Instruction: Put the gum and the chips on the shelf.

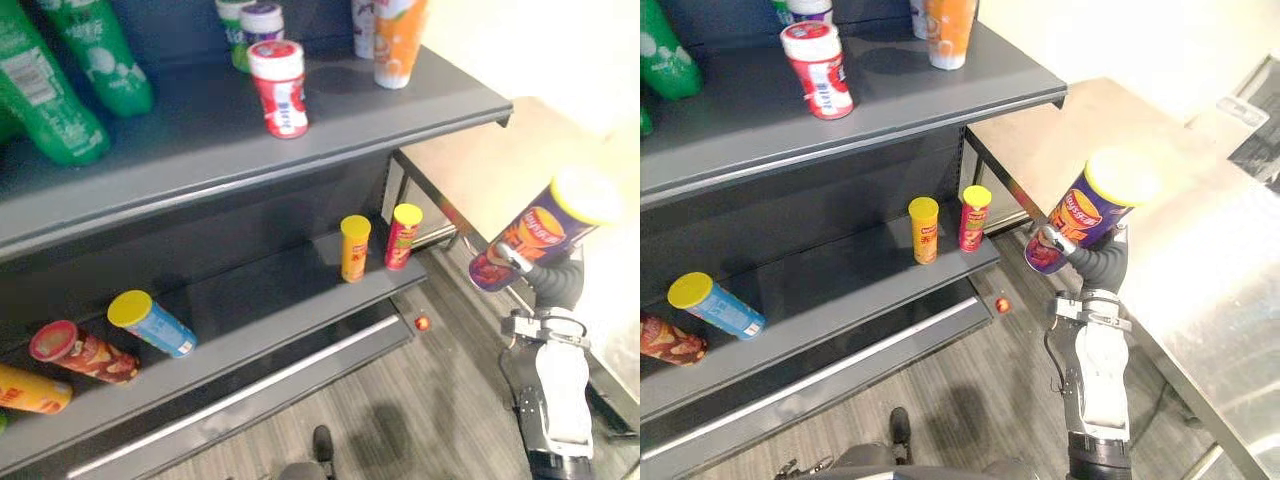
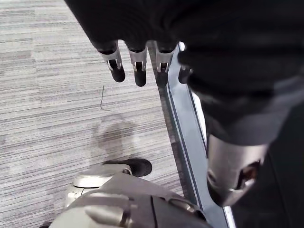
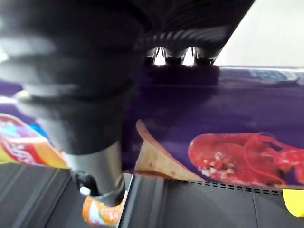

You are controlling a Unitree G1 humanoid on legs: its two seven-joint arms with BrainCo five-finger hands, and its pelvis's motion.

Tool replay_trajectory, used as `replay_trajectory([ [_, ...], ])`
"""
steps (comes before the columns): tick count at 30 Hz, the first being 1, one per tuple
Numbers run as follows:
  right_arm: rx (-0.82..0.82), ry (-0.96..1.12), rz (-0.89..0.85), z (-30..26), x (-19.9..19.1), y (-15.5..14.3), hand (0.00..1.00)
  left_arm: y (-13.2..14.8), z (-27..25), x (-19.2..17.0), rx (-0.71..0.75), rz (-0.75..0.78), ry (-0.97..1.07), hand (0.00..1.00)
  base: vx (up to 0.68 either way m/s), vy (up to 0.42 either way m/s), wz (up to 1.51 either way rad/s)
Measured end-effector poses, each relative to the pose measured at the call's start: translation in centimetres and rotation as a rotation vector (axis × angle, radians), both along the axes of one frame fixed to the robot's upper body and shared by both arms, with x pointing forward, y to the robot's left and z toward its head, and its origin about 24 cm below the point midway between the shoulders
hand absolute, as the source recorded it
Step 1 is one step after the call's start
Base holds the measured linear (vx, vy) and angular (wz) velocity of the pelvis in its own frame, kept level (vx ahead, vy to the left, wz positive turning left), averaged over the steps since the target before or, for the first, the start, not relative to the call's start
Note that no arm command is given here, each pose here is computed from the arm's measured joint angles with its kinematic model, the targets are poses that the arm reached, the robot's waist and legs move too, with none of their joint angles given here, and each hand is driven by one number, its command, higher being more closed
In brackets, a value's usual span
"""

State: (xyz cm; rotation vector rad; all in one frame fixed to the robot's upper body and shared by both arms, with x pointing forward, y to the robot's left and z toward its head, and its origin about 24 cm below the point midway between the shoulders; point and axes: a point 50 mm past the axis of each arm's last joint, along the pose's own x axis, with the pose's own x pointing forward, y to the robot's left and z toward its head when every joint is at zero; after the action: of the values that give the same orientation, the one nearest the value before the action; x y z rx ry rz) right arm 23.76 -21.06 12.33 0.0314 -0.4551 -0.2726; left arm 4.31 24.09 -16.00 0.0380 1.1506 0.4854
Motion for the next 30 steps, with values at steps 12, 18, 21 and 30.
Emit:
replay_trajectory([
  [12,-0.032,-0.035,-0.064,0.9,-1.4,-1.1,1.0,0.0,0.4,2.0,0.006,0.001,-0.069,0.0,0.06,-0.101,0.79],
  [18,-0.015,-0.024,-0.054,0.5,-1.3,-1.1,1.0,-0.5,0.2,1.1,-0.012,0.022,-0.052,0.0,0.06,-0.173,0.27],
  [21,-0.01,-0.011,-0.05,0.2,-1.2,-1.2,1.0,-0.8,0.2,1.6,-0.018,0.021,-0.068,0.0,0.03,-0.103,0.43],
  [30,-0.007,-0.033,-0.051,0.7,-1.2,-1.4,1.0,-1.3,0.4,2.8,-0.042,0.089,-0.128,0.0,0.01,0.002,0.62],
])
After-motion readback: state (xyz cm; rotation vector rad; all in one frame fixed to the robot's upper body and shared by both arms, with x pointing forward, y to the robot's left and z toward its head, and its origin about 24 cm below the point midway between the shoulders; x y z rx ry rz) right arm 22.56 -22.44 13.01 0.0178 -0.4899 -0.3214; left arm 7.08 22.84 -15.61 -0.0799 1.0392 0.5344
